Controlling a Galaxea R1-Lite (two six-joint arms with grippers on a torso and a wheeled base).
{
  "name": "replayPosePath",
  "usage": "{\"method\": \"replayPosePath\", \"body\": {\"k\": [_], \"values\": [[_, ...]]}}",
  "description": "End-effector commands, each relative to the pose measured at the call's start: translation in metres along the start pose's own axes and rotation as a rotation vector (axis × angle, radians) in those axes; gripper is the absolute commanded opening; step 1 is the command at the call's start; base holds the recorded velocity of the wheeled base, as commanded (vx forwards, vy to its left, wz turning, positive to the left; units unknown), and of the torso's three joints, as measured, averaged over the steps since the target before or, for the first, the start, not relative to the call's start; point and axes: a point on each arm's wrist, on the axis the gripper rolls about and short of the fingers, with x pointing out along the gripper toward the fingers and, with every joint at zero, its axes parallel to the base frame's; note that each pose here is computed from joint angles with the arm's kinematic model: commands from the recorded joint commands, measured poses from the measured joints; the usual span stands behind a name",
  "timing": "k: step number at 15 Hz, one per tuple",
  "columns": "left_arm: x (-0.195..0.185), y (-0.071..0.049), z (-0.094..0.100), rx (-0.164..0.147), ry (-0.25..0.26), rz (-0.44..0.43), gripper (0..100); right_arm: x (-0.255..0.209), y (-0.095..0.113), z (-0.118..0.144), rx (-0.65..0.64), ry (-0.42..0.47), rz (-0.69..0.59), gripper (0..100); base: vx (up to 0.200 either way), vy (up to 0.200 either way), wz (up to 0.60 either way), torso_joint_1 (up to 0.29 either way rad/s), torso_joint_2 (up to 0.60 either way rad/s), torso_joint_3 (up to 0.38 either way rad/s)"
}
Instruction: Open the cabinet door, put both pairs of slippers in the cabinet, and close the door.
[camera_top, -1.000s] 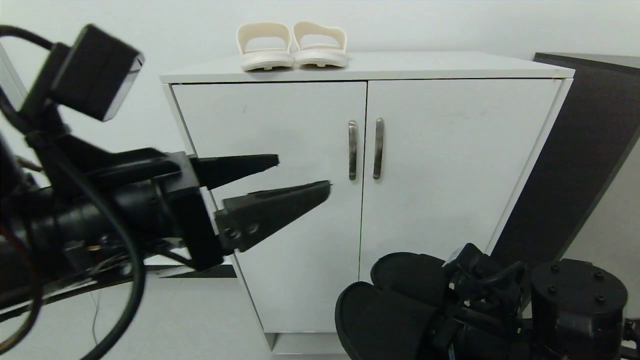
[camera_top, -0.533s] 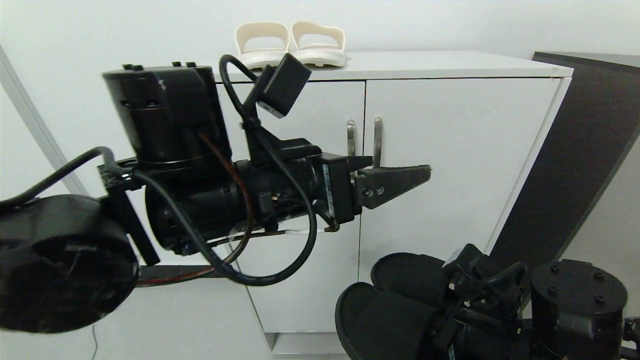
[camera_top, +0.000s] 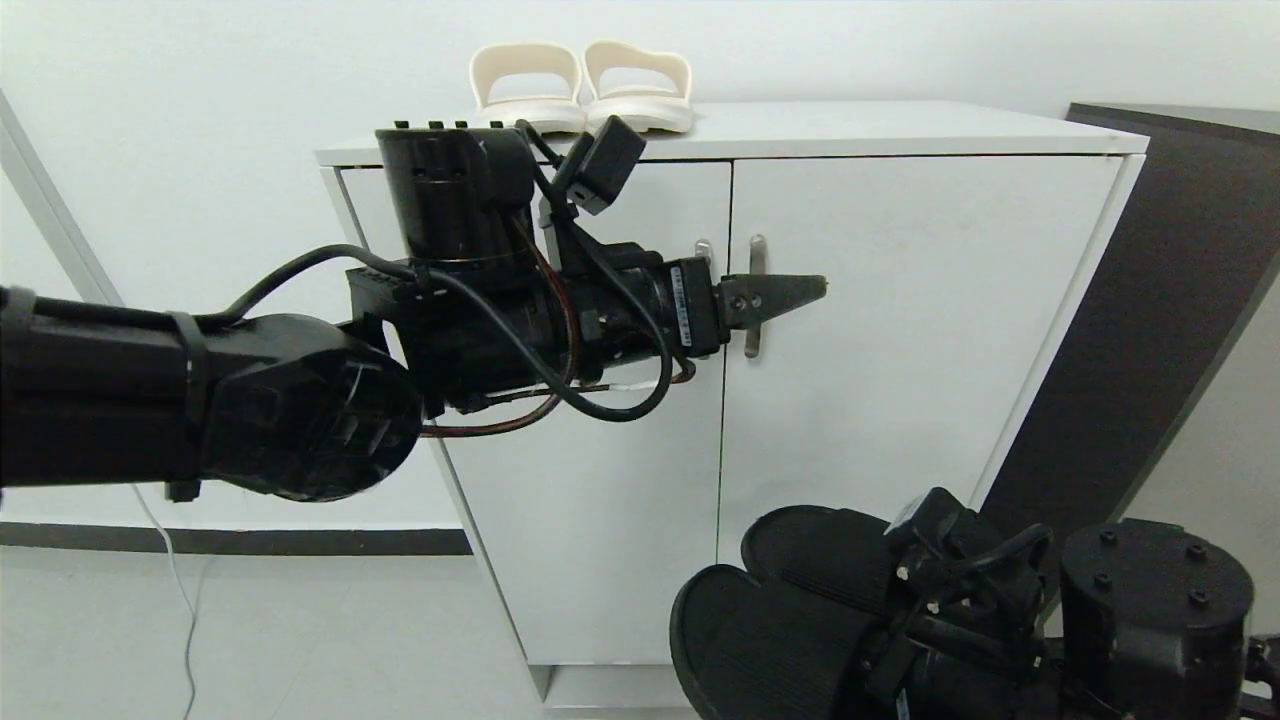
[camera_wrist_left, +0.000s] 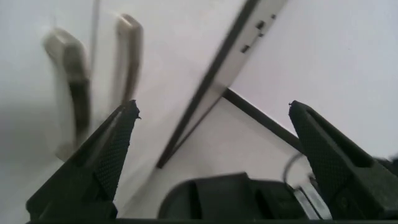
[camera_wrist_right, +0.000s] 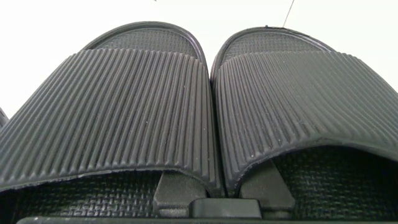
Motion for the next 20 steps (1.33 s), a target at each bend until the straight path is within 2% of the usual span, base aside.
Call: {"method": "replayPosePath", "body": {"k": [1,2,5,11,12,17,20], "values": [[0.012,0.007,0.001,-0.001,0.001,0.024,100,0.0,0.0,0.0,0.0,0.0,0.001,0,0.0,0.0,0.0,0.0,0.0,0.0],[0.015,0.008,0.001,-0.002,0.008,0.033,100,0.0,0.0,0.0,-0.002,0.0,0.001,0,0.0,0.0,0.0,0.0,0.0,0.0],[0.028,0.017,-0.001,0.024,0.0,0.097,100,0.0,0.0,0.0,-0.002,0.0,0.001,0,0.0,0.0,0.0,0.0,0.0,0.0],[0.037,0.023,-0.009,0.022,0.014,0.109,100,0.0,0.0,0.0,-0.002,0.0,-0.001,0,0.0,0.0,0.0,0.0,0.0,0.0],[0.037,0.023,-0.009,0.022,0.014,0.109,0,0.0,0.0,0.0,-0.002,0.0,0.001,0,0.0,0.0,0.0,0.0,0.0,0.0],[0.033,0.021,-0.008,0.014,0.015,0.107,0,0.0,0.0,0.0,0.0,0.0,0.001,0,0.0,0.0,0.0,0.0,0.0,0.0],[0.019,0.011,-0.01,0.008,0.033,0.094,0,-0.002,0.002,-0.002,-0.002,0.009,0.034,0,0.0,0.0,0.0,0.0,0.0,0.0]]}}
